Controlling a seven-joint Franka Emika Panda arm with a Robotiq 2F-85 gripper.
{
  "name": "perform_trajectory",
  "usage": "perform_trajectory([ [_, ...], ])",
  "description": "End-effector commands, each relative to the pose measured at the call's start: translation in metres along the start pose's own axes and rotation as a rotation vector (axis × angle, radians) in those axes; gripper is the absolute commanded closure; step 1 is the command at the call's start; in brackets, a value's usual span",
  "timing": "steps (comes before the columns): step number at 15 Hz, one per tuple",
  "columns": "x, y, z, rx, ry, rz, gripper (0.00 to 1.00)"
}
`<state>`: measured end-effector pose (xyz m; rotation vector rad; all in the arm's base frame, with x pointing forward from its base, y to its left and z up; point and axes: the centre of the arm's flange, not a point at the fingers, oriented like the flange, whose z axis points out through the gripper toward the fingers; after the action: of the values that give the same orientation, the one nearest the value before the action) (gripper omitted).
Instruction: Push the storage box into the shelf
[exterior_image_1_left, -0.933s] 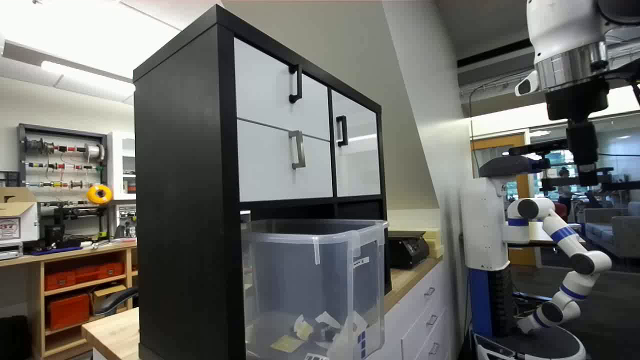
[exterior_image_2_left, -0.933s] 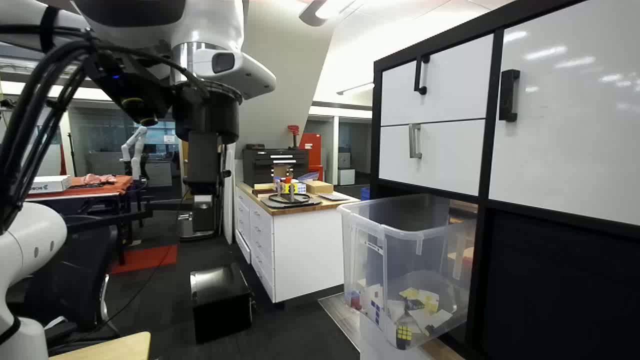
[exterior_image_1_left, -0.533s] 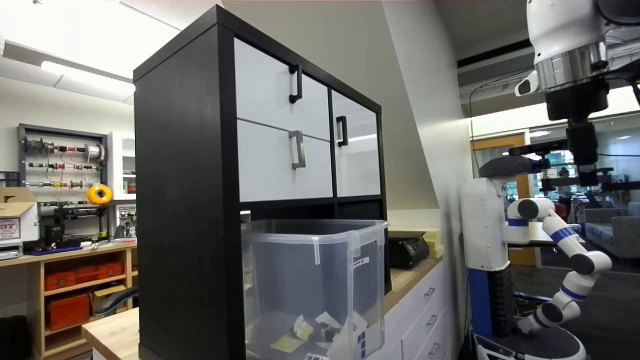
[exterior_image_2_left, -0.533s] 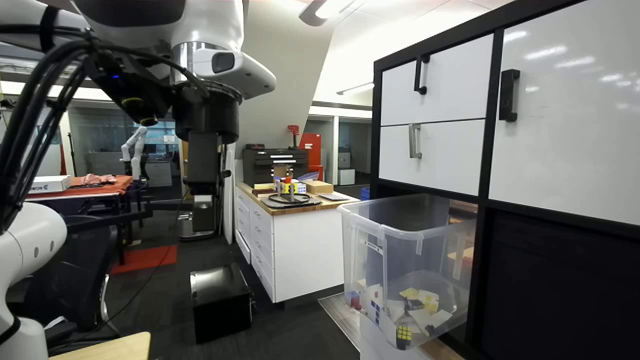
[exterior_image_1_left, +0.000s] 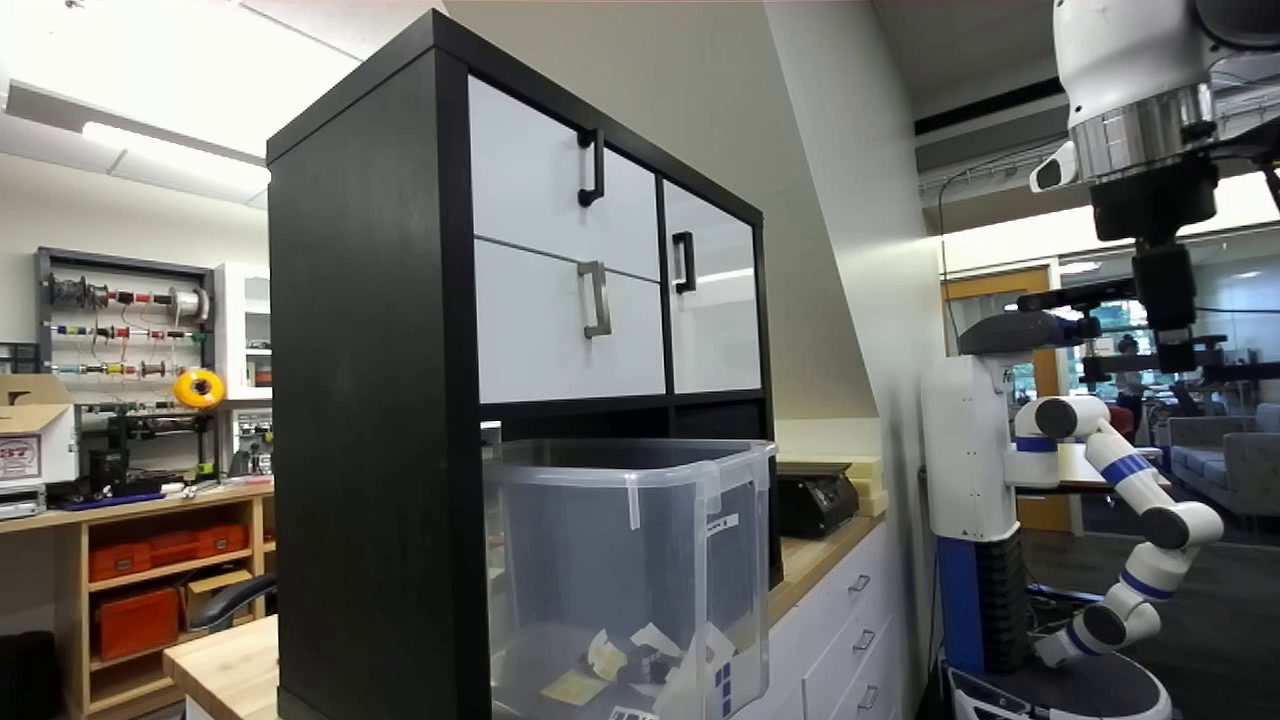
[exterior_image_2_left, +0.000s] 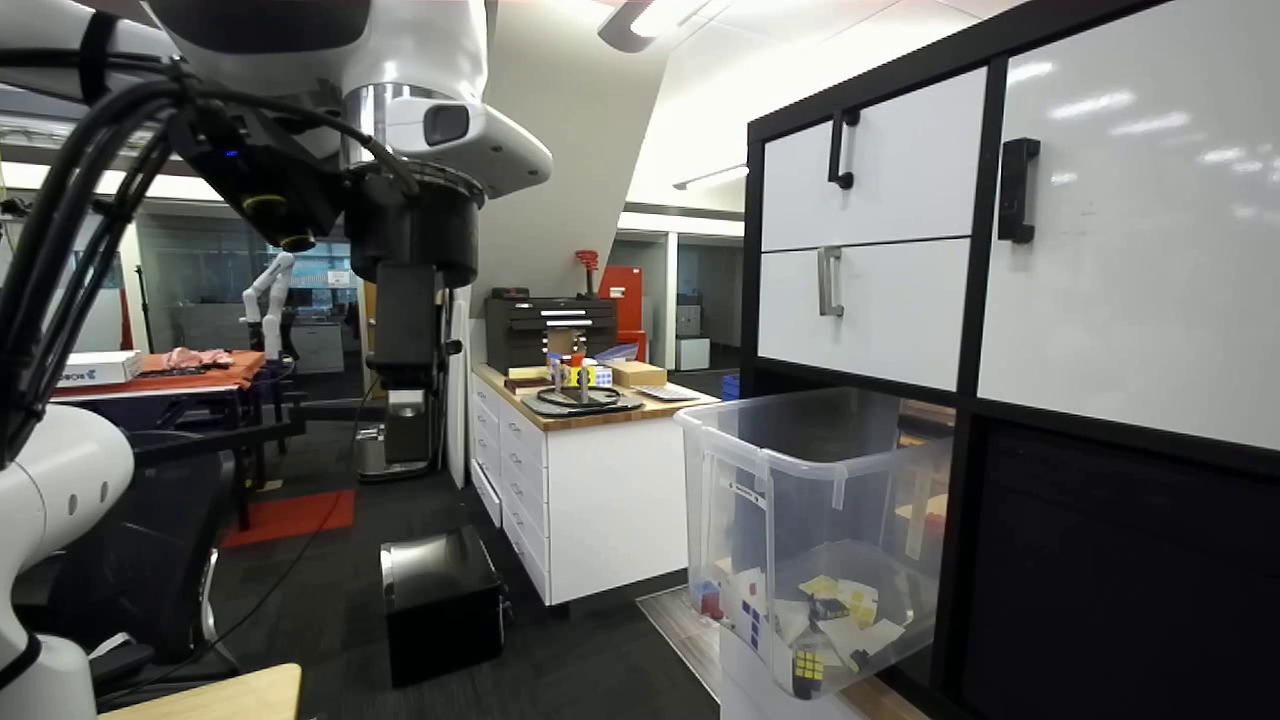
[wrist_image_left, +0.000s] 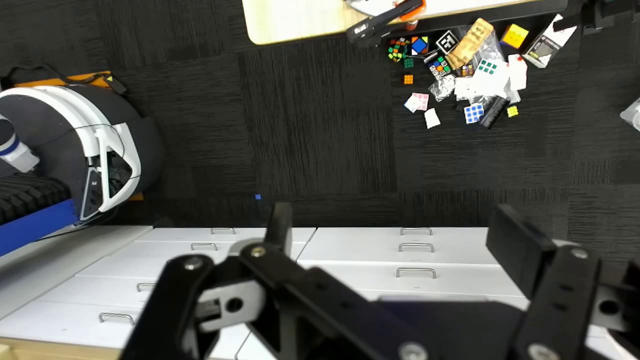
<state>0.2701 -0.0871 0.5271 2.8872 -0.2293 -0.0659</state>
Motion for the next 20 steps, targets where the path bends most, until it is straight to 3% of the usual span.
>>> perform_trajectory([
  [1, 0.000, 0.000, 0.000, 0.000, 0.000, 0.000, 0.00],
  [11, 0.003, -0.004, 0.002, -0.011, 0.027, 0.019, 0.00],
  [20, 0.025, -0.036, 0.019, 0.046, 0.081, 0.051, 0.00],
])
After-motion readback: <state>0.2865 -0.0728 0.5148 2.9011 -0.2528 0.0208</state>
